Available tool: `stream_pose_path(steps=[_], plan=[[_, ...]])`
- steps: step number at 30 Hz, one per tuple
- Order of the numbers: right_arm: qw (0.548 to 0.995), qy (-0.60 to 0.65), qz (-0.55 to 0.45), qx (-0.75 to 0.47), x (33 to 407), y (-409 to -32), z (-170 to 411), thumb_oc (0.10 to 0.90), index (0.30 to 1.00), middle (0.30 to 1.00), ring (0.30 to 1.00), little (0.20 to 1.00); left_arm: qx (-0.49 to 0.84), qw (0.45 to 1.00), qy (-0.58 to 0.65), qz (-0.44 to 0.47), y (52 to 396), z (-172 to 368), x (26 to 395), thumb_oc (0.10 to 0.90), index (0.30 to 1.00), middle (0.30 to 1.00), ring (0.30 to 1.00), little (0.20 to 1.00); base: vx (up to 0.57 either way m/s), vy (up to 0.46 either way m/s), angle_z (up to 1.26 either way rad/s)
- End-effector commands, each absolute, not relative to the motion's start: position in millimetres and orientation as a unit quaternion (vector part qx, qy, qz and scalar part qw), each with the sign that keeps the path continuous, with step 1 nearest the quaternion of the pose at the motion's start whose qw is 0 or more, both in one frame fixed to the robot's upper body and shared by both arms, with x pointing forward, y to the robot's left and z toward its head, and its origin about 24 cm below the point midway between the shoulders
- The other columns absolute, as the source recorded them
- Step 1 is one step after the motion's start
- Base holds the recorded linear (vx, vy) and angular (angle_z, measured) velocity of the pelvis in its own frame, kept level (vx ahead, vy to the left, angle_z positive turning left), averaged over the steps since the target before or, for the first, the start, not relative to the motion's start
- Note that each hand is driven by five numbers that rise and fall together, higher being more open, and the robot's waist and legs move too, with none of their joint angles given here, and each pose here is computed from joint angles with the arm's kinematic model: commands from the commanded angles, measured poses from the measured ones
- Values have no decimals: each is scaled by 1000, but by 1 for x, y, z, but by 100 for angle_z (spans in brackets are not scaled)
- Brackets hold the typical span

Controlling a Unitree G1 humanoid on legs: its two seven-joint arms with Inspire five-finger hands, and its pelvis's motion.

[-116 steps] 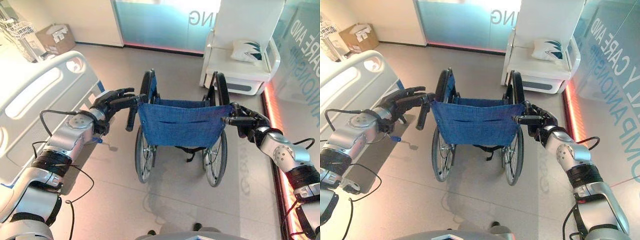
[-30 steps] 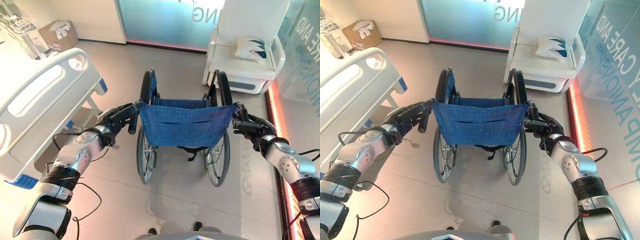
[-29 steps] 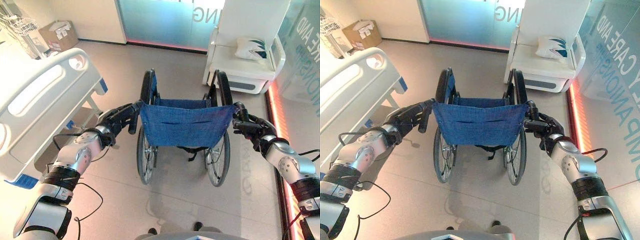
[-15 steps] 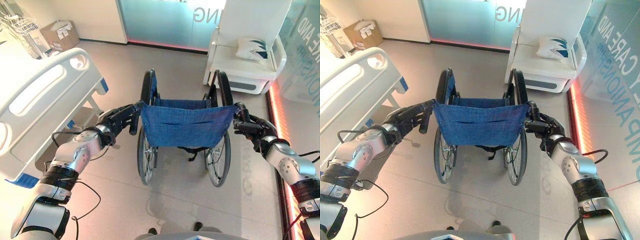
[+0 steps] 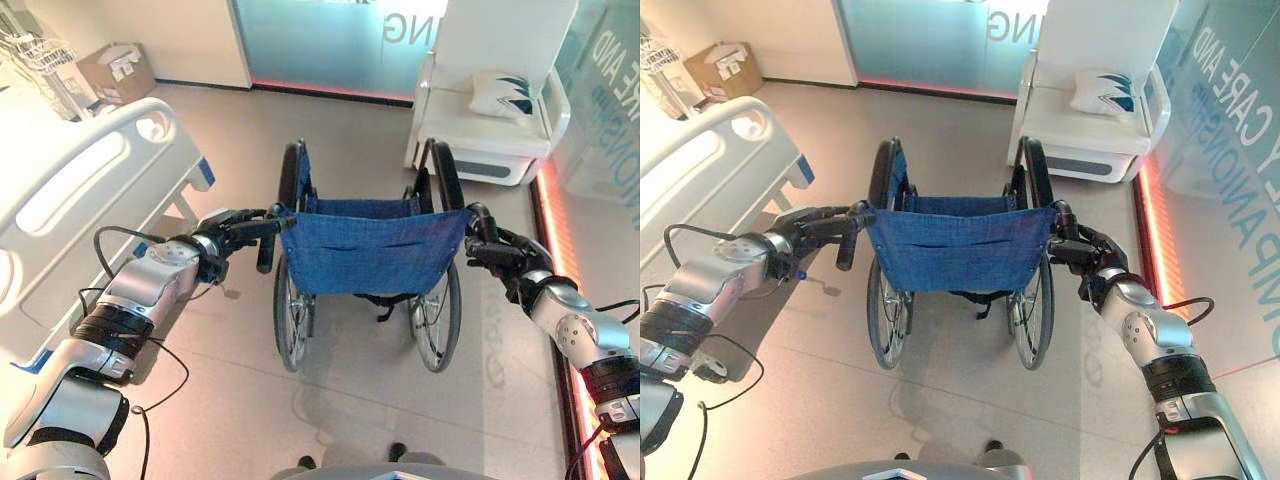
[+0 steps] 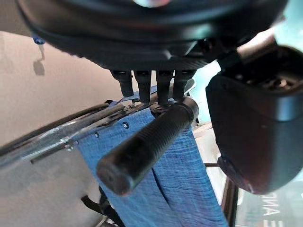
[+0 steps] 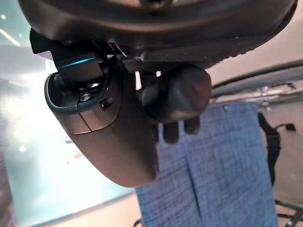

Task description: Push the wheelchair next to the bed

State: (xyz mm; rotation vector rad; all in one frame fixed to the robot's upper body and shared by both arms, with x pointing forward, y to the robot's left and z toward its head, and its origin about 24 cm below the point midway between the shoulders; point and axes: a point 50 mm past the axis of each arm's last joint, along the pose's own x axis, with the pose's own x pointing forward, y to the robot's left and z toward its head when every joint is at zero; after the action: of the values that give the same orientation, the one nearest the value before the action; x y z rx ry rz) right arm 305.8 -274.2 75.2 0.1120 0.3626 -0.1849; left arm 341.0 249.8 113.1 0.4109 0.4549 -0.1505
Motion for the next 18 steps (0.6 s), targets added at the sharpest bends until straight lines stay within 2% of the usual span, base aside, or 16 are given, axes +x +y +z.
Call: stream_pose_path(steps=[1, 11, 14, 18], plan=[[993, 92, -13, 66, 326, -240, 109, 400, 300, 300, 300, 300, 222, 948, 217, -65, 250, 132, 355, 800, 900, 900, 900, 900, 0, 0, 0], [993, 97, 6, 68, 329, -228, 104, 400, 300, 300, 300, 300, 240, 908, 339, -58, 247, 78, 348, 800, 900, 900, 900, 900, 2, -1, 0], [993, 98, 10, 71, 330, -224, 104, 400, 300, 300, 300, 300, 237, 910, 333, -62, 240, 72, 349, 800, 900, 900, 900, 900, 5, -6, -1], [992, 105, 16, 74, 328, -220, 98, 400, 300, 300, 300, 300, 193, 944, 259, -68, 217, 74, 357, 800, 900, 900, 900, 900, 25, -20, -5]])
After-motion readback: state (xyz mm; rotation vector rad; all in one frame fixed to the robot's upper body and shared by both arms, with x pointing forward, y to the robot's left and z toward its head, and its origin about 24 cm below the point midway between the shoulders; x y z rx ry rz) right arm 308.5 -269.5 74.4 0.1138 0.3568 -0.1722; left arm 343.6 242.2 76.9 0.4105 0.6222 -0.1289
